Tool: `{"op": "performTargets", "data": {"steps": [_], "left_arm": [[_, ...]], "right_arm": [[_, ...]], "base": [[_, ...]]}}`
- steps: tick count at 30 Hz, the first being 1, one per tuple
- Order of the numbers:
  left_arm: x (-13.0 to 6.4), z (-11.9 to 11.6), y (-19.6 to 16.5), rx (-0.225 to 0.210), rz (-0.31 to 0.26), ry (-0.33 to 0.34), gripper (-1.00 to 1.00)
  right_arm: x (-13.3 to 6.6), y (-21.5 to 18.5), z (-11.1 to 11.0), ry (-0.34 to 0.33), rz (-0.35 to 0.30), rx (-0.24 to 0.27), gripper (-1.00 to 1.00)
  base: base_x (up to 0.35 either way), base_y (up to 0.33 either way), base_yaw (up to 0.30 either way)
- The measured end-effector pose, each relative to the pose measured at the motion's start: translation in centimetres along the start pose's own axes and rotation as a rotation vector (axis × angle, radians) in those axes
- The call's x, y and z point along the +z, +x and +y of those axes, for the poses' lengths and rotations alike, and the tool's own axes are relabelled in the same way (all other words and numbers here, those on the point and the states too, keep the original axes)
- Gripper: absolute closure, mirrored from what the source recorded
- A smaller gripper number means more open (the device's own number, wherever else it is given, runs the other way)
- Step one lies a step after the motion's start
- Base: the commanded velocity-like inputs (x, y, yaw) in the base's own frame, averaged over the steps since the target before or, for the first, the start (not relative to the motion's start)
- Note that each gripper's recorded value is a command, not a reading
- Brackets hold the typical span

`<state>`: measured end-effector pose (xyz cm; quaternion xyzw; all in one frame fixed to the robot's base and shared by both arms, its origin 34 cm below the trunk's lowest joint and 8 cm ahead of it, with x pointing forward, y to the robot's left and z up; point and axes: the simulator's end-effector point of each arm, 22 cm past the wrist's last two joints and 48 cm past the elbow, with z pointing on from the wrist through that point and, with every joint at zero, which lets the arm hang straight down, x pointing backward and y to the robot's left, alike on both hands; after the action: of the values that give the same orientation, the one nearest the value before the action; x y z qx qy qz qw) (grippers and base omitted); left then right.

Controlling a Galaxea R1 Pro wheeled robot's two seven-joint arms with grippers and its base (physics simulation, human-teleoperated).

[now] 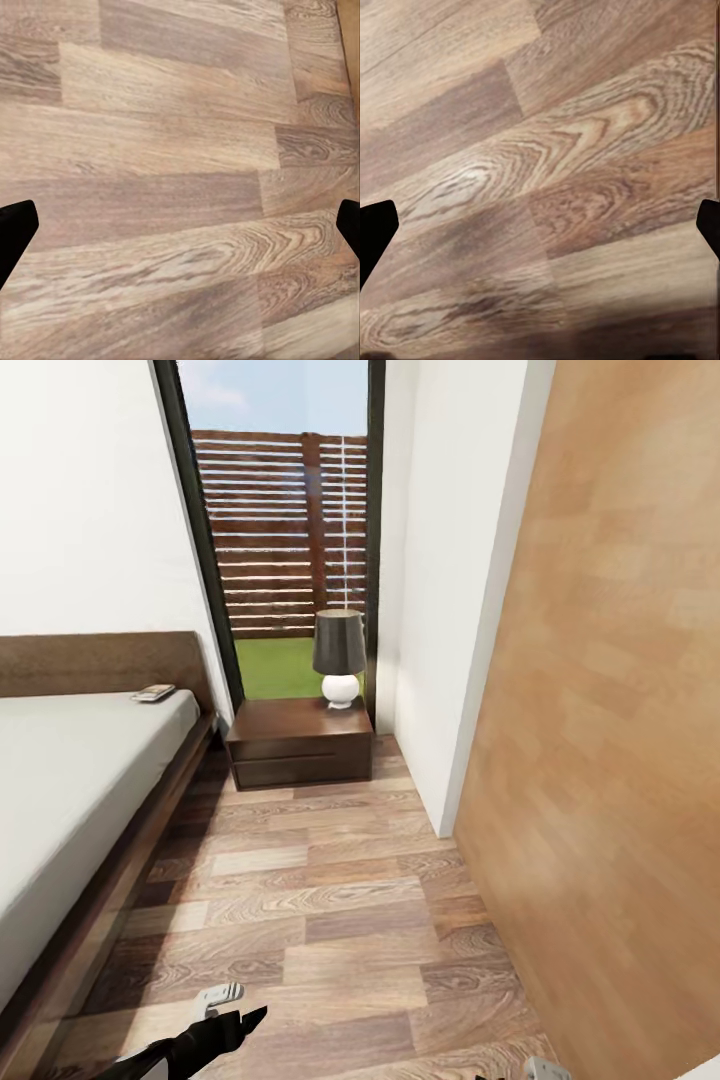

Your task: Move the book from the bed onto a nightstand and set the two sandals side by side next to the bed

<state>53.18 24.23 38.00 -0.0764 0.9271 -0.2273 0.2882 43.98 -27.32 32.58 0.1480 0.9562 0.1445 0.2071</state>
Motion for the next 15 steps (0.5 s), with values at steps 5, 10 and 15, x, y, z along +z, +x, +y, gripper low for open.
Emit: {"op": "performTargets", "data": {"steps": [5, 10, 15], "left_arm": [[0.0, 0.0, 0.0, 0.0, 0.0, 0.0, -1.0], [0.01, 0.01, 0.01, 0.0, 0.0, 0.0, -1.0], [0.01, 0.01, 0.01, 0.0, 0.0, 0.0, -1.0]], "right_arm": [[0.0, 0.0, -0.01, 0.0, 0.0, 0.0, -1.0], [0.01, 0.01, -0.02, 0.001, 0.0, 0.0, -1.0], [0.01, 0.01, -0.01, 0.001, 0.0, 0.0, -1.0]], "base": [[0.178, -0.144, 0.0], [0.037, -0.03, 0.0], [0.039, -0.004, 0.0]]}}
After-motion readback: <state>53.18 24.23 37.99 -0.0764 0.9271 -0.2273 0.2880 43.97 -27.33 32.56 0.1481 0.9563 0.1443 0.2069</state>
